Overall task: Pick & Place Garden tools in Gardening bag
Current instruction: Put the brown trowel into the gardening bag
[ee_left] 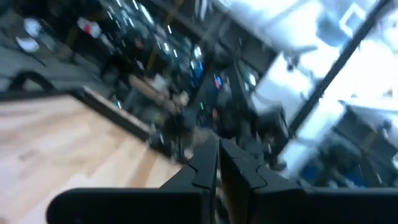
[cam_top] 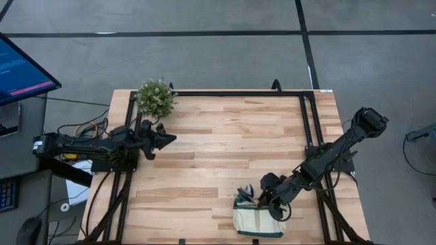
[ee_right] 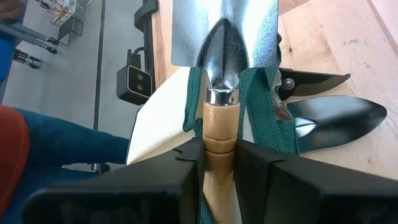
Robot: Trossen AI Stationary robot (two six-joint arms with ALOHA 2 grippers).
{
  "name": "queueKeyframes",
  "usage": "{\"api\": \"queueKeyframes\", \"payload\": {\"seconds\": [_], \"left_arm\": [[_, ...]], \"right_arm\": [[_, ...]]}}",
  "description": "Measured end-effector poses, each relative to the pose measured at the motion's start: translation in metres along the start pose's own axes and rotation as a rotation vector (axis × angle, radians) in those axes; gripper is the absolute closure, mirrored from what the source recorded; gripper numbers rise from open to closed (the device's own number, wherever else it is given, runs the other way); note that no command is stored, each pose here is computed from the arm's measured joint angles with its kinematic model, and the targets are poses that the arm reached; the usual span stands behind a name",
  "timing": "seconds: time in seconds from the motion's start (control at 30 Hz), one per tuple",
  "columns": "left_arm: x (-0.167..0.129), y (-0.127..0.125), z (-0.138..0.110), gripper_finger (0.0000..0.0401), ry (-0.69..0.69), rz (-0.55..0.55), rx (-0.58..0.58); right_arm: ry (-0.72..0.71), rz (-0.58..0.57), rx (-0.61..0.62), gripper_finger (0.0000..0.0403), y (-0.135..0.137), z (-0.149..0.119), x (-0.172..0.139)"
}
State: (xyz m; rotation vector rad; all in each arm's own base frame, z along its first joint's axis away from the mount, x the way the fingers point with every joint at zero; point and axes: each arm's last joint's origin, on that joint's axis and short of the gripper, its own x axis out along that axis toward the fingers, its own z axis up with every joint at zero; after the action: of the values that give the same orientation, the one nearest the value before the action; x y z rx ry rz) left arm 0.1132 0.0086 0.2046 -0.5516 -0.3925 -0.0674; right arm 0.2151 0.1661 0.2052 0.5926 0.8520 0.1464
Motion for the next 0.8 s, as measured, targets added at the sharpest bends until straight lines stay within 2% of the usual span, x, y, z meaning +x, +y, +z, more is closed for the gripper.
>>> {"api": "queueKeyframes", "payload": {"seconds": [0.07,0.17,0.23,0.4,0.5,0.6,0.8], "left_arm": [[0.000,-0.001,0.005,0.0384,-0.076,0.033,-0.027],[0.000,0.005,0.007,0.0384,-0.192,0.192,-0.124],[0.002,0.009,0.004,0.0384,-0.194,0.252,-0.173],[0.021,0.017,-0.012,0.0380,-0.016,0.315,-0.301],[0.045,0.020,-0.017,0.0367,0.076,0.345,-0.365],[0.073,0.026,-0.025,0.0348,0.175,0.376,-0.375],[0.132,0.055,-0.048,0.0317,0.447,0.328,-0.516]], "right_arm": [[-0.001,0.002,0.001,0.0351,0.000,0.000,0.000],[-0.002,0.006,-0.001,0.0351,0.001,0.000,0.000],[-0.001,0.010,-0.004,0.0351,0.002,-0.001,0.000],[-0.004,0.016,-0.003,0.0351,0.003,-0.001,0.000],[-0.005,0.017,-0.010,0.0351,0.003,-0.001,0.000],[-0.008,0.022,-0.021,0.0351,0.003,-0.001,0.000],[-0.017,0.032,-0.037,0.0351,0.004,0.000,0.000]]}}
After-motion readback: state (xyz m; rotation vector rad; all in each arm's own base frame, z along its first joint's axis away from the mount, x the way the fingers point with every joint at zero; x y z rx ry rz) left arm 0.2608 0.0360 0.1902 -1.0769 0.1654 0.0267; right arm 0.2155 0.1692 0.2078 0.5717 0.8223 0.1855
